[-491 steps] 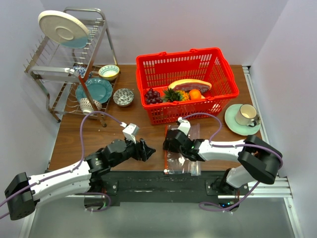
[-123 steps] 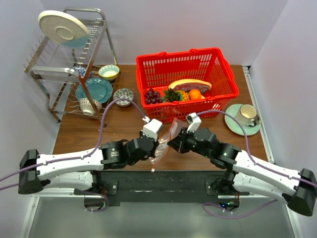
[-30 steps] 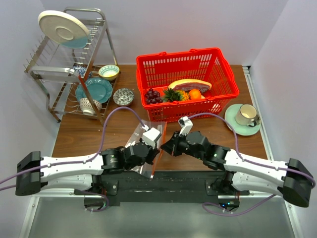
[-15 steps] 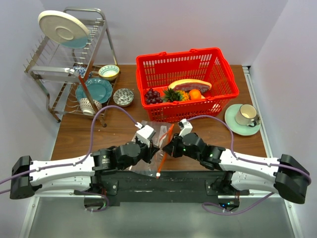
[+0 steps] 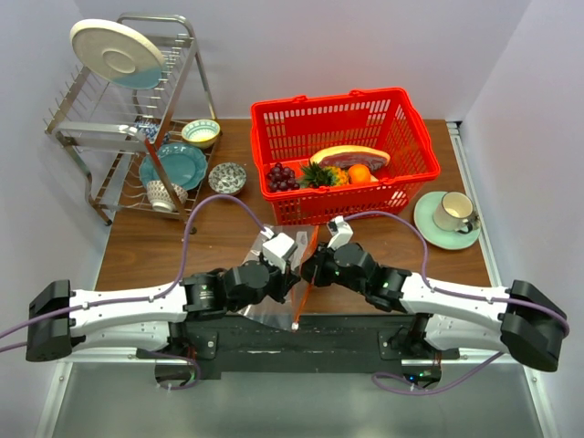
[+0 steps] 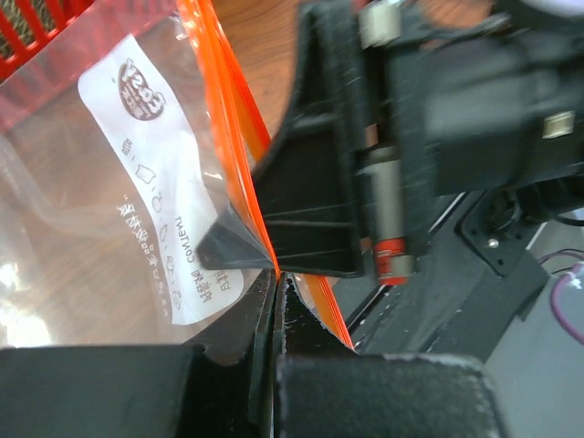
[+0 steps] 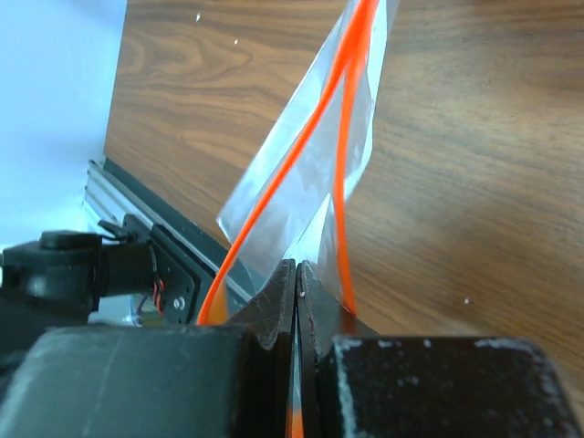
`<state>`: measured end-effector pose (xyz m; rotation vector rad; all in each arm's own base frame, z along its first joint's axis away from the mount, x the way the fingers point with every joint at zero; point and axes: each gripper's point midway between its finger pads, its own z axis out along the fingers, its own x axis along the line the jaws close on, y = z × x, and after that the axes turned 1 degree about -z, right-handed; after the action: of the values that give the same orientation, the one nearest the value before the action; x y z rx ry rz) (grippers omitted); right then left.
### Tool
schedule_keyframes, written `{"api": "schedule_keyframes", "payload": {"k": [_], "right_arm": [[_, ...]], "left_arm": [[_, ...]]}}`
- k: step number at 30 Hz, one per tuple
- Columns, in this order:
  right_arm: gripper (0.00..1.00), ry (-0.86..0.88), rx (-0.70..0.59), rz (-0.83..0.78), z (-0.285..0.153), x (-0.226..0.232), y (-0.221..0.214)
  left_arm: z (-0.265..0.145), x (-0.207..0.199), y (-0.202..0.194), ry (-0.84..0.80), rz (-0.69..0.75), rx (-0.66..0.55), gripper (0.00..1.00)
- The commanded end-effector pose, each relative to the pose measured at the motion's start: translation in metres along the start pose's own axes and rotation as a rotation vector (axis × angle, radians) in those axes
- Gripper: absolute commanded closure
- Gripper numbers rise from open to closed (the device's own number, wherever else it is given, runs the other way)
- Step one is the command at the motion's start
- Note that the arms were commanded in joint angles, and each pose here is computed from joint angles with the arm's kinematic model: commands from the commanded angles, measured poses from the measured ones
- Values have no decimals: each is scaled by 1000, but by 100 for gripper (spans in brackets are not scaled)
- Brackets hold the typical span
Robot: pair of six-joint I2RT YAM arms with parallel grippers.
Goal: Place the food in the zip-top bag and seal the zipper
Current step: Open the zipper of the food storage bag.
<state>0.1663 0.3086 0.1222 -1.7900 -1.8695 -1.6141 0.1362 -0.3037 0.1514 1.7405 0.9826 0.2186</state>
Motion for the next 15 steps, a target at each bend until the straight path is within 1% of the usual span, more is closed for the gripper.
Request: {"api": "schedule_keyframes", "payload": {"k": [1,6,8,9,10,11,13,15], "right_arm": [[100,10,-72,49,10,11,16],[100,-16,-62,58,16,3,10],[42,-55,-80,83,15,-4,12],[6,-73,-85,85,12,-7,12],[1,-85,-87,87,10,-8,12],[1,-91,-94,86,8,-9,13],[1,-47,-91,70,5,0,15],[1,-33,-82,79,4,3,14]], "left_arm": [[-8,-27,48,-91,-54,-124,100],[-17,-28,60,-99,-68,-156,100],[-19,-25,60,-83,-66,-156,100],[-21,-25,64,-83,-73,-168,100],[-21,-18,57,-52,-62,-144,100],[-22,-16,58,-45,-63,-144,100],[-25,-13,57,-28,-58,-138,100],[-29,-14,65,-28,-57,-152,100]]}}
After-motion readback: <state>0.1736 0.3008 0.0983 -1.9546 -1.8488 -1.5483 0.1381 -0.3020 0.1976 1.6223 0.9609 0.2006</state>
